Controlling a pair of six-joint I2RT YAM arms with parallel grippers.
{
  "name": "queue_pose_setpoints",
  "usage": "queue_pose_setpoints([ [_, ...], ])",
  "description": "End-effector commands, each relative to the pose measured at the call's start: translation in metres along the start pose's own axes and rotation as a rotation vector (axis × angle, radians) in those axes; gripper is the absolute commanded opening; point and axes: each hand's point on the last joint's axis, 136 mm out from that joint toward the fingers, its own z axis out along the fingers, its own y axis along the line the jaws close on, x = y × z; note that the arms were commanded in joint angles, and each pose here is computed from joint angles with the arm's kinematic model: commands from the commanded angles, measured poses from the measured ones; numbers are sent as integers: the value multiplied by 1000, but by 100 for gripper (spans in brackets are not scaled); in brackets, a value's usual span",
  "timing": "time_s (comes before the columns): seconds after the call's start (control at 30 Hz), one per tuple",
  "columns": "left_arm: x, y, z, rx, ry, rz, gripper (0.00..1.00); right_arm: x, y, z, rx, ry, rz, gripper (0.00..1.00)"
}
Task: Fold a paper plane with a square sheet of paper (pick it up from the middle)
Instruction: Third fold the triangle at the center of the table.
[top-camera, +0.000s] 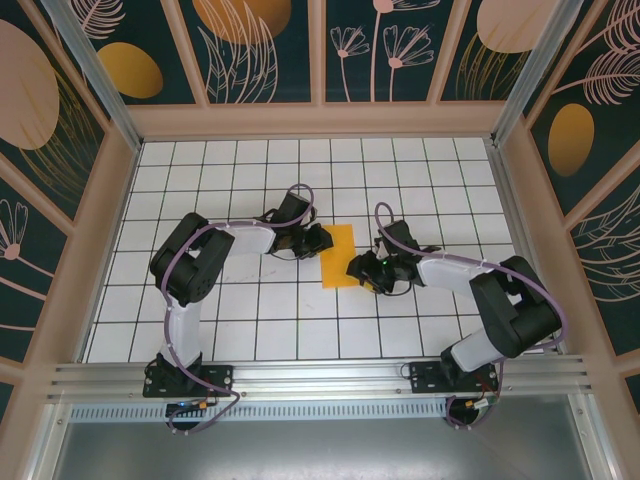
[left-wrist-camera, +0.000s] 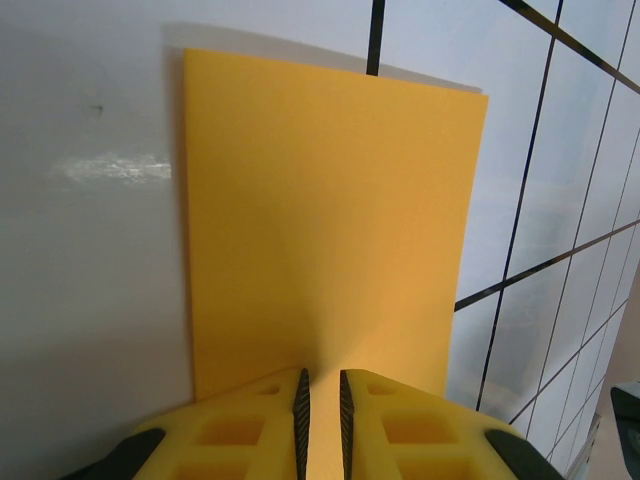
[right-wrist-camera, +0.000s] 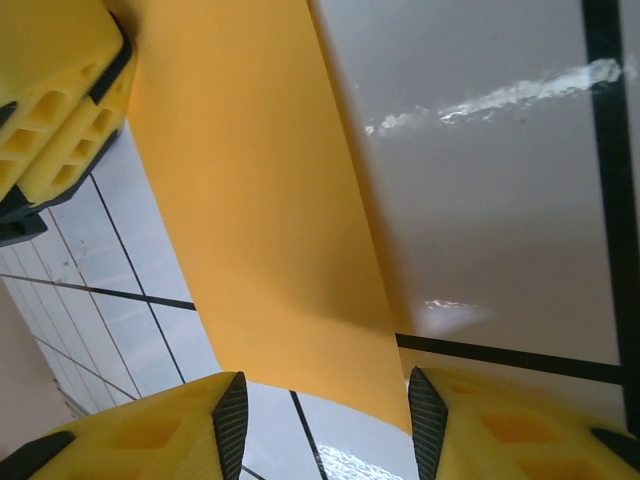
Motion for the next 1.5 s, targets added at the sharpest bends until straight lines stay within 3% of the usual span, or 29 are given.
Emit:
queue_pose_setpoints([
  [0.0, 19, 48, 12, -145, 40, -47, 20, 1, 9, -1, -58, -8, -10, 47],
  [0.23, 19, 49, 12, -145, 43, -47, 19, -4, 15, -7, -100, -48, 20, 39],
  [0.6, 14, 22, 5, -71, 47, 15, 21, -13, 26, -13, -131, -71, 52, 6],
  [0.8, -5, -20, -17, 1, -21, 112, 25, -20, 44, -9, -149, -67, 28, 4],
  [0.9, -23, -27, -30, -32, -117, 148, 25, -18, 45, -4, -116, -45, 7, 4],
  [1.03, -36, -19, -31, -96, -177, 182, 24, -17, 41, -1, -89, -36, 9, 4],
  [1.23, -39, 6, -14, -181, -164, 190, 21, -21, 46, -4, -92, -53, -3, 4],
  [1.47, -31, 15, 0, -173, -116, 192, 17, -25, 53, -3, -108, -51, -2, 4],
])
